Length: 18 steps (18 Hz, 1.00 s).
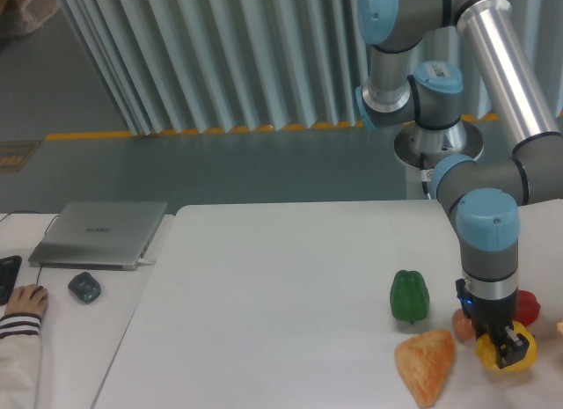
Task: Place the yellow pepper on the table
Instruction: 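Set the yellow pepper on the table and open the gripper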
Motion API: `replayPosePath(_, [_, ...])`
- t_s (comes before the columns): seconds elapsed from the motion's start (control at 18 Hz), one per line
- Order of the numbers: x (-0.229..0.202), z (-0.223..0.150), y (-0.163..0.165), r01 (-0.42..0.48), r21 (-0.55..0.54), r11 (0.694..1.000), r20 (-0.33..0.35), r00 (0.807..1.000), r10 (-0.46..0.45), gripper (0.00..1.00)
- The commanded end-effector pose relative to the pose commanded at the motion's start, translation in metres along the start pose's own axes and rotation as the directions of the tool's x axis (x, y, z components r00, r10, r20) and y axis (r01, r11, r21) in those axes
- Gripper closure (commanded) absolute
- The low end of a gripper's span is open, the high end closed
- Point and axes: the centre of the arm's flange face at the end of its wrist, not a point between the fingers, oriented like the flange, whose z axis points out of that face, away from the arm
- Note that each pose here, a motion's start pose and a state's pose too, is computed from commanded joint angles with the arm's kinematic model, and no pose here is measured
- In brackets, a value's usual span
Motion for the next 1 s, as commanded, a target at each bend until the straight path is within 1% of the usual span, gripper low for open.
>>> replayPosePath(0.06, [0.000, -0.001, 0.000, -0.004, 0.000, 1.000, 0.001, 1.000, 0.004, 0.25])
replayPosePath(0.11, [0.000, -0.001, 0.000, -0.006, 0.001, 1.000, 0.003, 1.000, 0.006, 0.00])
replayPosePath(0.28, [0.003, 0.004, -0.001, -0.006, 0.001, 1.000, 0.035, 0.999, 0.006, 0.00])
replayPosePath(0.5, [0.002, 0.001, 0.001, 0.000, -0.007, 1.000, 0.047, 0.999, 0.000, 0.00])
replayPosePath(0.56, [0.000, -0.009, 0.003, -0.001, -0.024, 1.000, 0.061, 0.998, 0.003, 0.00])
replayPosePath(0.61, [0.002, -0.033, 0.010, -0.003, -0.048, 0.999, 0.083, 0.997, 0.007, 0.00])
replayPosePath(0.67, [0.003, -0.050, 0.013, -0.016, -0.050, 0.999, 0.089, 0.996, 0.020, 0.00])
replayPosePath(0.72, [0.004, -0.062, 0.019, -0.042, -0.053, 0.998, 0.085, 0.995, 0.046, 0.00])
replayPosePath(0.83, [0.008, -0.091, 0.028, -0.112, -0.070, 0.991, 0.106, 0.987, 0.119, 0.00])
replayPosePath(0.89, [0.008, -0.095, 0.035, -0.112, -0.081, 0.990, 0.093, 0.989, 0.119, 0.00])
replayPosePath(0.94, [0.007, -0.099, 0.050, -0.092, -0.089, 0.992, 0.082, 0.992, 0.099, 0.00])
replayPosePath(1.0, [0.005, -0.101, 0.056, -0.085, -0.094, 0.992, 0.077, 0.993, 0.092, 0.00])
